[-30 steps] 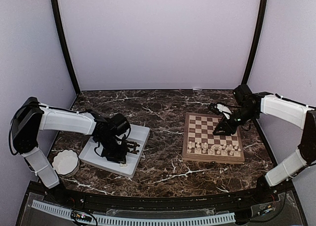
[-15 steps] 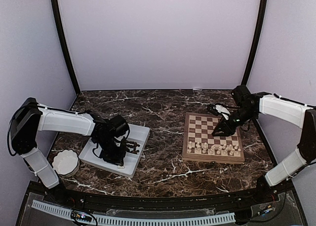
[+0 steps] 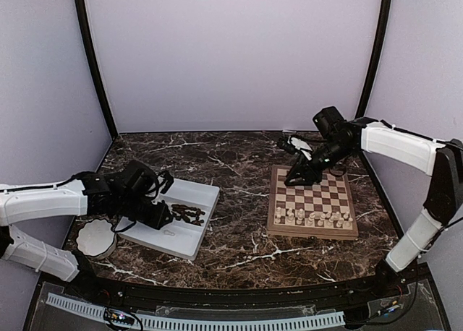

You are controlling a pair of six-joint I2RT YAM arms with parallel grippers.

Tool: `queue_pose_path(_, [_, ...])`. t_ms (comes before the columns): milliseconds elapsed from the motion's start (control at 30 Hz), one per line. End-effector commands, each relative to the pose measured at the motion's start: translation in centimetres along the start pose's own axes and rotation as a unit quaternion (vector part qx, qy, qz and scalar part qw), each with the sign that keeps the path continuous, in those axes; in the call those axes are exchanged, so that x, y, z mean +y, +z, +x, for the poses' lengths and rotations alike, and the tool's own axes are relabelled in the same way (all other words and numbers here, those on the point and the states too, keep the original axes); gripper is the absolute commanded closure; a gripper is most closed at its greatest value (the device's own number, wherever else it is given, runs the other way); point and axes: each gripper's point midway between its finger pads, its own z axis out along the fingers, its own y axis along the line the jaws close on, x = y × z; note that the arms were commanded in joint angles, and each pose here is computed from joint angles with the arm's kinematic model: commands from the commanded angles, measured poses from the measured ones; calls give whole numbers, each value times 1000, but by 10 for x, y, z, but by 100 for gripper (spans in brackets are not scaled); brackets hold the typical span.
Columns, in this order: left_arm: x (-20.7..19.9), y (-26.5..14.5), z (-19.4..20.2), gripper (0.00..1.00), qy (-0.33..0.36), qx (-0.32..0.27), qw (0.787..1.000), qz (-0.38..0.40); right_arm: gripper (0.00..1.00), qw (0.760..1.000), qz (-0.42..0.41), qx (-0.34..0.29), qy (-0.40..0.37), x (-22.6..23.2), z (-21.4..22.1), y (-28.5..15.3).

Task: Set up the chess pieces on the board
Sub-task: Pick up the pawn from the storage box, then pass from the left arm to the right

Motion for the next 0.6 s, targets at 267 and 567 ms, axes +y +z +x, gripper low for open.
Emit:
queue_pose_path(267, [-51, -38, -54, 96, 124, -177, 971, 107, 65, 973, -218, -65, 22, 65, -114, 63])
queue_pose_path(567, [-88, -35, -67, 96, 193, -191, 955, 119, 57, 938, -331, -47, 97, 106, -143, 100])
